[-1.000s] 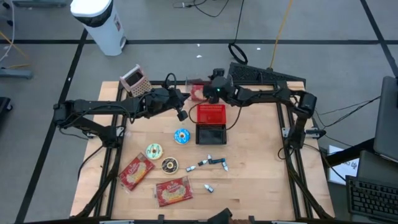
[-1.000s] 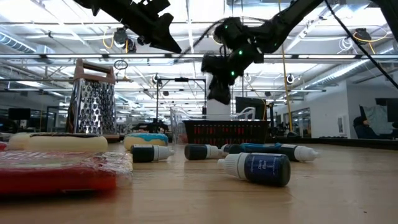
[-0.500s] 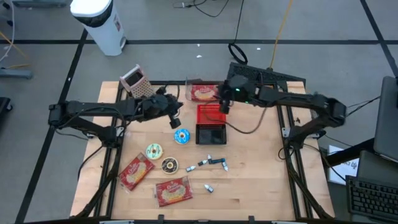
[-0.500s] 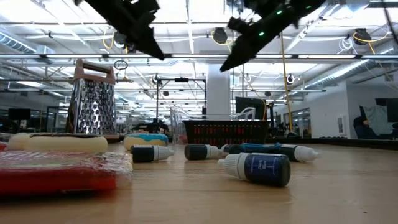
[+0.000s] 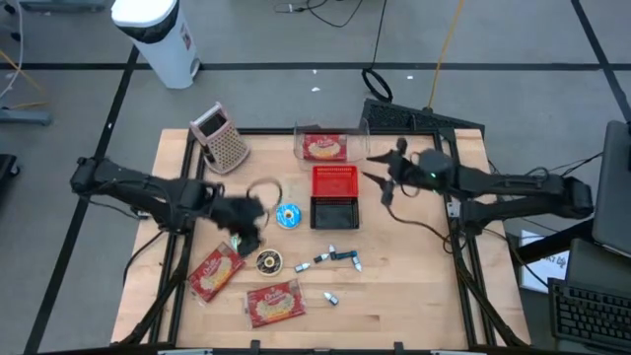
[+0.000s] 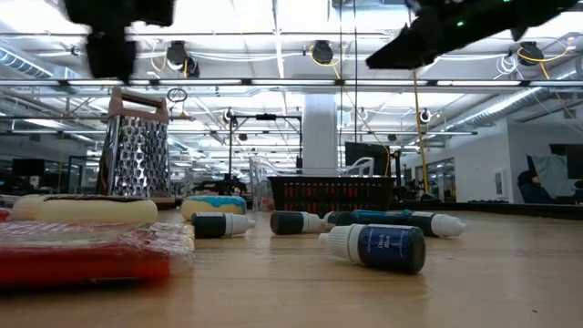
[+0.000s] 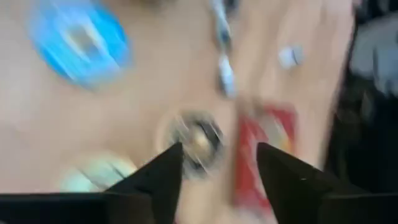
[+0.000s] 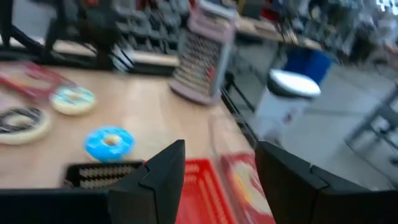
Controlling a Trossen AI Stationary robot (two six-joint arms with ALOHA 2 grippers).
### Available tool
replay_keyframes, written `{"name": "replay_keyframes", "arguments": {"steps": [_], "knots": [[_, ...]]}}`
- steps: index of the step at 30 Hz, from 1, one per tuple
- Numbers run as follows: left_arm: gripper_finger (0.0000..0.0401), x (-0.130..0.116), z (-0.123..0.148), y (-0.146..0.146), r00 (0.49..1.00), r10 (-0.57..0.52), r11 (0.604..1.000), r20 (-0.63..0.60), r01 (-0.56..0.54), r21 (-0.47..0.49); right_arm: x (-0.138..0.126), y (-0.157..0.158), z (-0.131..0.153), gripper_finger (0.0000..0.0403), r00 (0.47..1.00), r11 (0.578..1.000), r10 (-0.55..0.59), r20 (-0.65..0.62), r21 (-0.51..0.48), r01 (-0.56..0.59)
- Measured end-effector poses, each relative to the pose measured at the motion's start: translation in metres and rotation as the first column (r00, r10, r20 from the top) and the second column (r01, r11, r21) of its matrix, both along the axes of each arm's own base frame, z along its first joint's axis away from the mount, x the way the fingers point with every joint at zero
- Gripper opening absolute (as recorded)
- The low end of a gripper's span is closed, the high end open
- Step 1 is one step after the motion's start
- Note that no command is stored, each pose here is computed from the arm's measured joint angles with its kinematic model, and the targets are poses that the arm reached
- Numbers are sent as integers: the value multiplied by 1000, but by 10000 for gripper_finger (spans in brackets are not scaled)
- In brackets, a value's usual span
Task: Pick & Place Food Item
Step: Put the left popcorn pack into the transparent bin
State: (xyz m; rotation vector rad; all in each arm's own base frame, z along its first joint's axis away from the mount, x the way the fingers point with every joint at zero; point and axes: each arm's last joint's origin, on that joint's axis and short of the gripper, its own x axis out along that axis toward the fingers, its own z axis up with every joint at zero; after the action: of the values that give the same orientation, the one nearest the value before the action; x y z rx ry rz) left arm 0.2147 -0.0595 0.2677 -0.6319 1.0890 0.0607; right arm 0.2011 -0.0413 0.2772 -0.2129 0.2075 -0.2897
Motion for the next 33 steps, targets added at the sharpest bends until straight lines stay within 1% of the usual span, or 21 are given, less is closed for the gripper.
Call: {"name": "replay_keyframes", "arguments": {"steps": [3, 5, 7, 9, 12, 15, 16, 20, 24, 28, 33], "knots": [[249, -13, -9, -29, 985, 28, 996, -168, -43, -84, -7, 15, -9, 183, 996, 997, 70, 60, -13, -70], [261, -25, -13, -47, 964, 54, 993, -262, -78, -84, -9, 23, -14, 183, 989, 993, 114, 93, -49, -109], [267, -37, -16, -60, 942, 126, 989, -310, -142, -29, -12, 29, -15, 183, 980, 987, 149, 132, -85, -139], [268, -48, -19, -71, 929, 217, 976, -301, -216, 39, -14, 34, -14, 183, 973, 981, 177, 150, -113, -161], [267, -57, -25, -84, 897, 334, 942, -288, -316, 108, -14, 39, -13, 183, 967, 976, 204, 156, -114, -187], [260, -63, -35, -97, 841, 418, 908, -343, -393, 144, -14, 43, -13, 183, 962, 972, 223, 156, -112, -208], [257, -66, -40, -102, 825, 426, 905, -371, -397, 156, -14, 44, -14, 183, 961, 971, 229, 156, -111, -213], [246, -73, -57, -123, 788, 417, 909, -453, -367, 197, -15, 47, -13, 183, 957, 968, 241, 163, -113, -225], [240, -76, -73, -139, 787, 411, 911, -461, -342, 229, -15, 47, -12, 183, 956, 968, 240, 168, -114, -223], [240, -76, -87, -148, 781, 415, 909, -467, -327, 260, -15, 47, -12, 183, 956, 967, 241, 165, -126, -222], [241, -75, -103, -154, 741, 423, 903, -522, -296, 311, -15, 46, -12, 183, 957, 965, 243, 162, -137, -222]]}}
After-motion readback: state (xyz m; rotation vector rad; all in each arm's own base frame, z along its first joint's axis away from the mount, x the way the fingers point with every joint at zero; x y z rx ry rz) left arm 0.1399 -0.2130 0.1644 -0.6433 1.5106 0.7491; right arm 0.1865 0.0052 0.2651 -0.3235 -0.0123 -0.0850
